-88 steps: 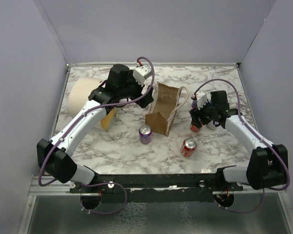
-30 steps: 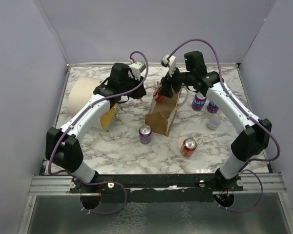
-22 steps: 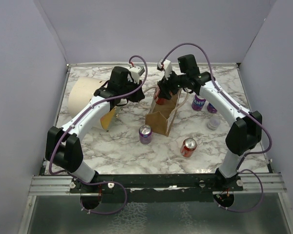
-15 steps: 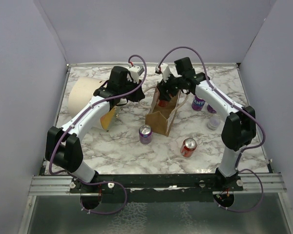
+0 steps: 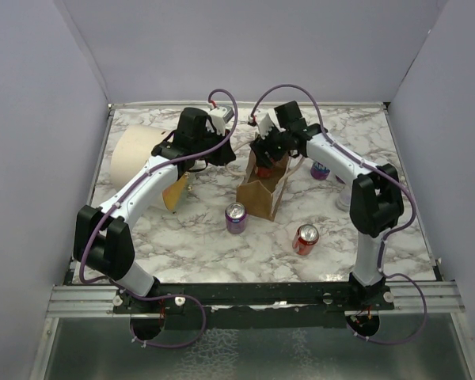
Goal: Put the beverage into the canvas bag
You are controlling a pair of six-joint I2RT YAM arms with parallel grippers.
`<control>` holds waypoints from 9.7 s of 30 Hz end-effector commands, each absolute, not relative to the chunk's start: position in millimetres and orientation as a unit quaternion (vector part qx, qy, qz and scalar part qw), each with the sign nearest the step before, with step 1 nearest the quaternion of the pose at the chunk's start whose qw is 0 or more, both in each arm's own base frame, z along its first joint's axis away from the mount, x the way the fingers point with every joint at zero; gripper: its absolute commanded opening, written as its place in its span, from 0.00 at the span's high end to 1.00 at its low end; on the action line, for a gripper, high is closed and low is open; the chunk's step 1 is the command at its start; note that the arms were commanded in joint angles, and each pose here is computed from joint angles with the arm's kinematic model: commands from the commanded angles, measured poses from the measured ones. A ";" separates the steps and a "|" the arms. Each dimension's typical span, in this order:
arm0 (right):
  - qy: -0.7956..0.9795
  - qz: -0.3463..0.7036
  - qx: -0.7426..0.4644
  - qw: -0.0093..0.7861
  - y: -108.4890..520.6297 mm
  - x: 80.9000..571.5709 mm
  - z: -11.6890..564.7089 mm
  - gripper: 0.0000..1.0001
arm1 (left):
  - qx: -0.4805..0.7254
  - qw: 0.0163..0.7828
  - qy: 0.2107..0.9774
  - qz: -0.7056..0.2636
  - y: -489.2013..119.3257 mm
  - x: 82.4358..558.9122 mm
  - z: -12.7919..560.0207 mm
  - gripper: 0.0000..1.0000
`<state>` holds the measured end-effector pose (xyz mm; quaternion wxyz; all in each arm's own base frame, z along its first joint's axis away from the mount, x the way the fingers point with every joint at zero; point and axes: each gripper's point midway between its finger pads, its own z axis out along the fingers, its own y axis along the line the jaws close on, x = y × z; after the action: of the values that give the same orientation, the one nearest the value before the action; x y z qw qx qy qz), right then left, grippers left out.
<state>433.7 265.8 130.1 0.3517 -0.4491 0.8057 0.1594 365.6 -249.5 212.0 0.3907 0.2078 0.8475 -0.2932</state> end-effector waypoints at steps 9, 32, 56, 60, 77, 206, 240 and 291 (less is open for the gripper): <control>0.808 0.144 -0.386 0.421 275.6 468.5 138.0 0.71 | 0.206 0.388 0.841 -0.315 -252.8 357.6 212.5 1.00; 0.827 0.140 -0.377 0.393 274.8 471.9 116.7 0.30 | 0.207 0.392 0.837 -0.321 -253.0 354.5 215.3 1.00; 0.781 0.180 -0.407 0.439 279.3 444.0 215.8 0.08 | 0.194 0.383 0.845 -0.320 -254.7 359.6 211.3 1.00; 0.758 0.195 -0.427 0.454 278.2 424.9 244.9 0.08 | 0.194 0.380 0.844 -0.326 -256.8 359.9 212.1 1.00; 0.644 0.239 -0.609 0.397 215.6 236.4 237.8 0.06 | 0.210 0.368 0.831 -0.361 -269.3 355.8 214.4 1.00; 0.834 0.200 -0.377 0.351 275.8 402.0 139.3 0.71 | 0.224 0.362 0.833 -0.354 -270.7 354.0 200.3 1.00; 0.851 0.218 -0.354 0.322 294.1 397.8 107.9 0.44 | 0.227 0.361 0.831 -0.356 -270.9 351.4 199.4 1.00; 0.765 0.149 -0.387 0.492 253.9 382.3 282.9 0.19 | 0.231 0.369 0.827 -0.354 -268.4 348.2 205.7 1.00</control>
<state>386.2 267.2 239.9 0.4443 -0.3834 0.7891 0.1815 351.4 -267.8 194.8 0.3545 0.2231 0.8375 -0.3509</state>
